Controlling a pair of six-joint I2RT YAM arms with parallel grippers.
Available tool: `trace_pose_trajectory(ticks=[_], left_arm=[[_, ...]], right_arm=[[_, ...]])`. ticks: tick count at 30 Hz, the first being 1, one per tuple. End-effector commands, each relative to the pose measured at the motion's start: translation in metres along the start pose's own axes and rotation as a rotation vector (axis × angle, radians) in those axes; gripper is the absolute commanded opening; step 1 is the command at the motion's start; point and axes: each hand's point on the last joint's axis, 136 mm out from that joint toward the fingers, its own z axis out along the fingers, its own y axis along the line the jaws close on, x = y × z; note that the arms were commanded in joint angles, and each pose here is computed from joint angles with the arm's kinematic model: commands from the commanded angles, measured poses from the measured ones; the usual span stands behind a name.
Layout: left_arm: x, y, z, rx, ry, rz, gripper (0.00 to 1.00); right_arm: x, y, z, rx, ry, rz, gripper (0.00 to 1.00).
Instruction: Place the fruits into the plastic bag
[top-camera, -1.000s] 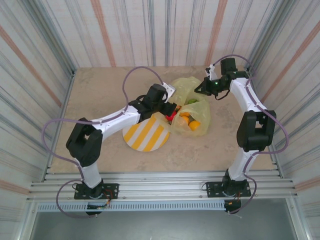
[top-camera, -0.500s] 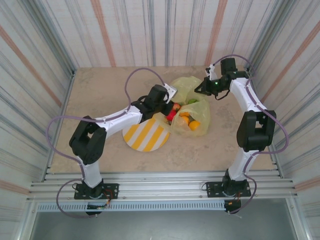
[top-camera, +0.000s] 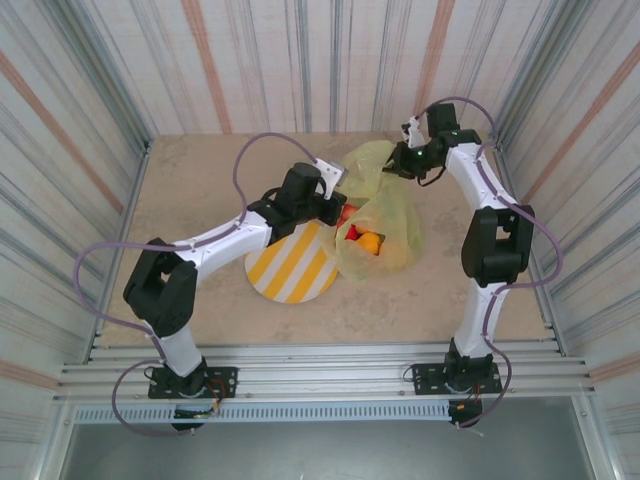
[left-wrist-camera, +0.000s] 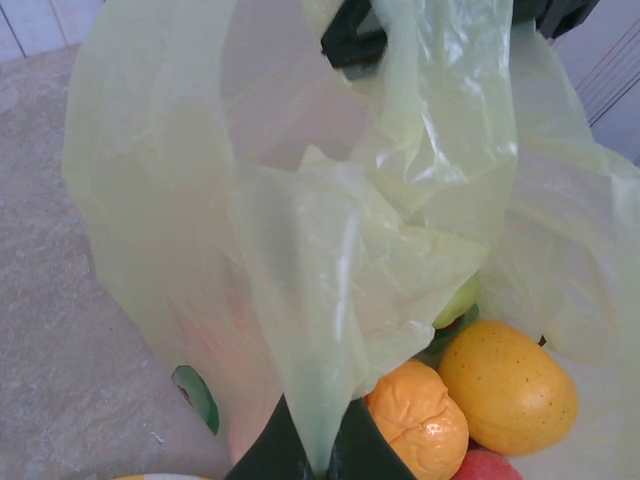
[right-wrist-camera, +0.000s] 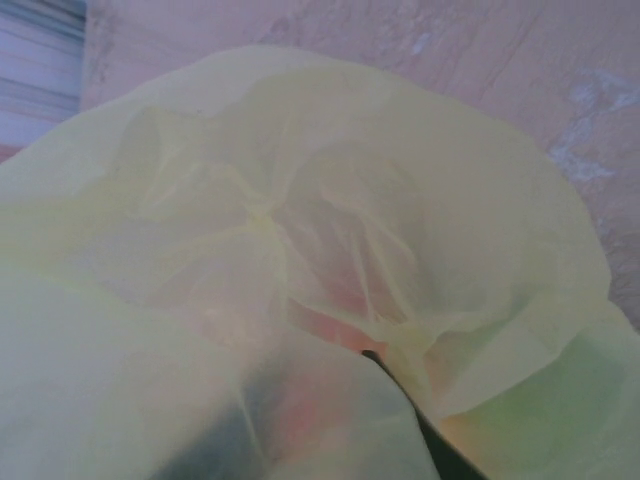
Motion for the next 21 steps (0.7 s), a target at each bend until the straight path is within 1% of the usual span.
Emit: trace_pose_trajectory(ticks=[1,4,5,8,10,14,15,17,21], left_arm=[[-0.031,-0.010,-0.021,0.040,-0.077,-0.060,0.00],[-0.030,-0.012,-0.022,0.055,-0.084,-0.100,0.00],[-0.028,-0.012,-0.022,0.057,-0.084,-0.104,0.00],[-0.024,-0.010,-0.021,0.044,-0.077,-0.111,0.00],[-0.022,-0.008,-0.021,0.036,-0.073,-0.110,0.00],[-0.019,-0.005,-0.021,0.024,-0.069,-0.107,0.00],[-0.018,-0.004,-0.022,0.022,-0.067,-0.107,0.00],[-0.017,-0.002,-0.023,0.016,-0.067,-0.108,0.00],[-0.014,0.002,-0.024,0.005,-0.063,-0.113,0.00]], right_arm=[[-0.029,0.022,-0.036,0.032,-0.121,-0.046,0.42],[-0.032,0.039,-0.060,0.030,-0.169,-0.084,0.63],[-0.031,0.044,-0.066,0.032,-0.177,-0.098,0.68],[-0.021,0.058,-0.080,0.050,-0.193,-0.140,0.75],[-0.007,0.058,-0.084,0.084,-0.189,-0.151,0.81],[0.009,0.058,-0.101,0.160,-0.228,-0.186,0.94],[0.013,0.056,-0.106,0.181,-0.242,-0.189,0.96],[0.023,0.053,-0.115,0.218,-0.252,-0.190,0.98],[0.064,0.055,-0.127,0.267,-0.262,-0.216,0.98]])
